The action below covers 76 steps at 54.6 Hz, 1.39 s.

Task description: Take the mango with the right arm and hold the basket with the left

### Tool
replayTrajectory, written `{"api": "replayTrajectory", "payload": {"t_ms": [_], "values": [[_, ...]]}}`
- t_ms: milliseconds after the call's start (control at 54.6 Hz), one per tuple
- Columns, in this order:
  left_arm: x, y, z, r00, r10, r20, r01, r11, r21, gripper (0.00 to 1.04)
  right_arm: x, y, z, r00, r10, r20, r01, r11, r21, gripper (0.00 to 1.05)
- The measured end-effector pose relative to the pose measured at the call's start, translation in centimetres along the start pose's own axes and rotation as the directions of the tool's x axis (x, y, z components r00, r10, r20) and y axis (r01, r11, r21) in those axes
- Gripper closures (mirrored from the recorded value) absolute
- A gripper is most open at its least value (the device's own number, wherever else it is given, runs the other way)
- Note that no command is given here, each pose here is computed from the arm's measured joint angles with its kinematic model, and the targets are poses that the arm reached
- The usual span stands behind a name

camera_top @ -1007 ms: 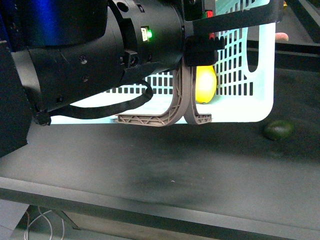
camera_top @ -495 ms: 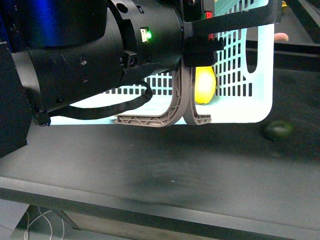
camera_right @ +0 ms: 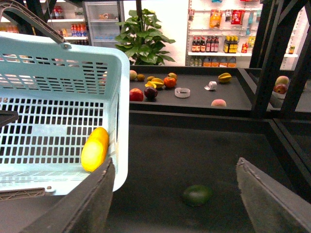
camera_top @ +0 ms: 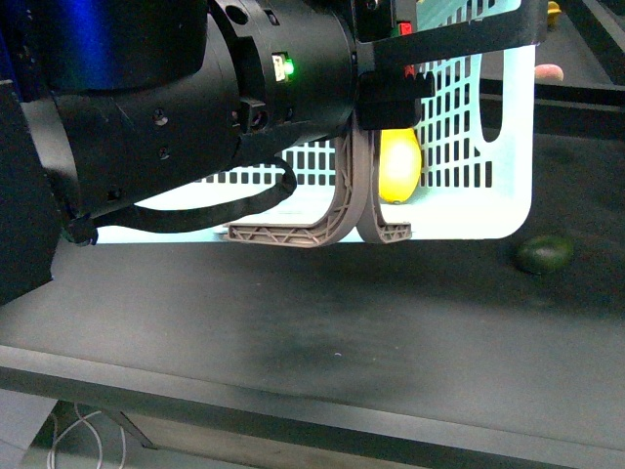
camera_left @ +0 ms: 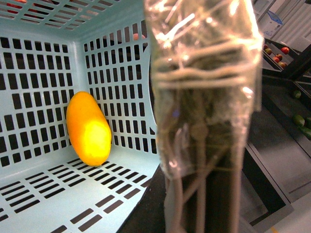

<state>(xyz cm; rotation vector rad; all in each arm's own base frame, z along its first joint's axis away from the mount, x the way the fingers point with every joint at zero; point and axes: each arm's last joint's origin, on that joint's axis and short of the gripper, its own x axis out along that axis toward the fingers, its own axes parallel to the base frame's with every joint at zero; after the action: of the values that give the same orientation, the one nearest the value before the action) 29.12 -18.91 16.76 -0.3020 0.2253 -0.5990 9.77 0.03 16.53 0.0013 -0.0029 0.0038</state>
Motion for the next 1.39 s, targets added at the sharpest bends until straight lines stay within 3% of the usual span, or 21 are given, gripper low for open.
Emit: {"api": "replayTrajectory", "payload": {"t_ms": [165,458,476,549,641,824,952,1227,1392], "values": [[0.0,0.0,0.0,1.0,0.0,0.0,0.0,1.0,0.0,1.0,0.0,0.0,0.0,1.0,0.0,0.0,0.0,1.0,0.0,0.07],[0.0,0.0,0.0,1.0,0.0,0.0,0.0,1.0,0.0,1.0,0.0,0.0,0.0,1.0,0.0,0.0,0.0,1.0,0.0,0.08],[0.0,0.0,0.0,1.0,0.015,0.003,-0.015,1.0,0.003,1.0,0.0,0.0,0.0,1.0,0.0,0.0,0.0,1.0,0.0,0.08],[0.5,-0.2,-0.2,0.972,0.232,0.024,-0.233,0.972,0.026,1.0,0.0,0.0,0.0,1.0,0.0,0.0,0.0,1.0,0.0,0.08],[1.7,0.2,0.4,0.901,0.424,0.09,-0.424,0.905,-0.013,1.0,0.0,0.0,0.0,1.0,0.0,0.0,0.0,1.0,0.0,0.08],[4.4,2.8,2.7,0.815,0.549,0.184,-0.526,0.835,-0.16,1.0,0.0,0.0,0.0,1.0,0.0,0.0,0.0,1.0,0.0,0.08],[6.1,5.0,3.7,0.776,0.6,0.194,-0.544,0.793,-0.274,1.0,0.0,0.0,0.0,1.0,0.0,0.0,0.0,1.0,0.0,0.08],[10.0,9.3,4.3,0.758,0.639,0.134,-0.475,0.68,-0.559,1.0,0.0,0.0,0.0,1.0,0.0,0.0,0.0,1.0,0.0,0.08],[11.8,11.9,4.8,0.709,0.693,0.128,-0.417,0.56,-0.716,1.0,0.0,0.0,0.0,1.0,0.0,0.0,0.0,1.0,0.0,0.08]]}}
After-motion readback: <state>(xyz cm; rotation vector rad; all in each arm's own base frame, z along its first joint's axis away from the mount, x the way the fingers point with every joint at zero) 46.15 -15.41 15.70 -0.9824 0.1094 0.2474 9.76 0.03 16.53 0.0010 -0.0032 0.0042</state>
